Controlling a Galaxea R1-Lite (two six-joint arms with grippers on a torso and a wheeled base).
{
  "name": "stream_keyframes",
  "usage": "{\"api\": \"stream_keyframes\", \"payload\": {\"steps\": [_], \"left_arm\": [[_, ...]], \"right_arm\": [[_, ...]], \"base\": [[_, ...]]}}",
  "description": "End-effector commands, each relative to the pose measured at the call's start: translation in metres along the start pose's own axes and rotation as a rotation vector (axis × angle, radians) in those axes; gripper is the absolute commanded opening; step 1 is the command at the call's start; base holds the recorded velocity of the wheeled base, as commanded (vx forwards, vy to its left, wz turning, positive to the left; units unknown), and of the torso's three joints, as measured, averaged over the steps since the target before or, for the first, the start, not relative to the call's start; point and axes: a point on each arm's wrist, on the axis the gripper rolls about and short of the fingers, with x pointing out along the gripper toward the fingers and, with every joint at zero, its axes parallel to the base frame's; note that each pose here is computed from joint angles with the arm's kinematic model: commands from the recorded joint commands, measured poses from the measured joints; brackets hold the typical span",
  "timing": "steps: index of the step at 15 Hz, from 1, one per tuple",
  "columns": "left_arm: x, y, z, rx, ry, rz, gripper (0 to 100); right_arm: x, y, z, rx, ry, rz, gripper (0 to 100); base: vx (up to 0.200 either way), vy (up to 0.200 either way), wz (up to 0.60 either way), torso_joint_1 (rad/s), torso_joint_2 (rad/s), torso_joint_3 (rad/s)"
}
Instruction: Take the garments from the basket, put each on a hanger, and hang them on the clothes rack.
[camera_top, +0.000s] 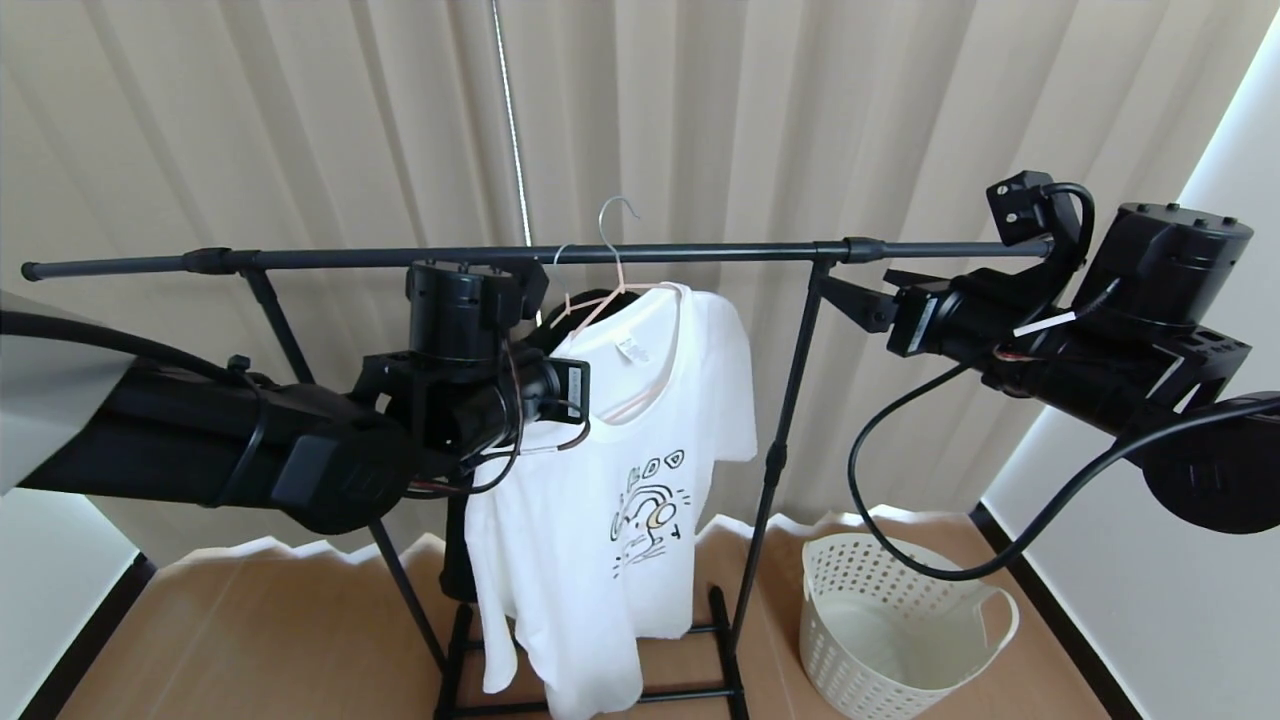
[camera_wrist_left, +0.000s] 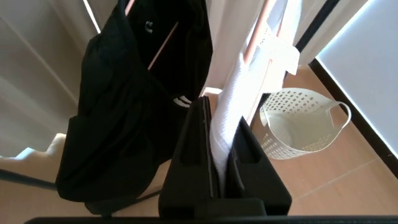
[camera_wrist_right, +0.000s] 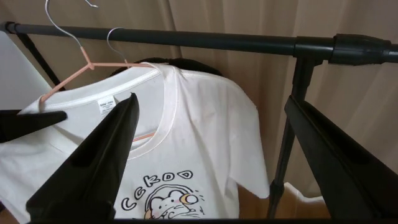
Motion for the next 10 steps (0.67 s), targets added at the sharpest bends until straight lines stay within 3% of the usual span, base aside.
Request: {"api": "stream_keyframes", "payload": {"steps": [1, 3, 10], "left_arm": [[0.009, -0.004, -0.003, 0.004, 0.007, 0.02, 0], [0.02, -0.006, -0.003, 0.007, 0.005, 0.068, 0], [0.056, -0.007, 0.009, 0.022, 0.053, 0.095, 0]], "right_arm": [[0.001, -0.001, -0.001, 0.001, 0.003, -0.002, 100], [0.001, -0.001, 0.0, 0.0, 0.0, -0.001, 100], [0.001, -0.001, -0.001, 0.001, -0.001, -0.017, 100]], "base": [[0.0, 0.0, 0.0, 0.0, 0.0, 0.0], [0.0, 0.0, 0.0, 0.0, 0.0, 0.0], [0.0, 0.0, 0.0, 0.0, 0.0, 0.0]]}}
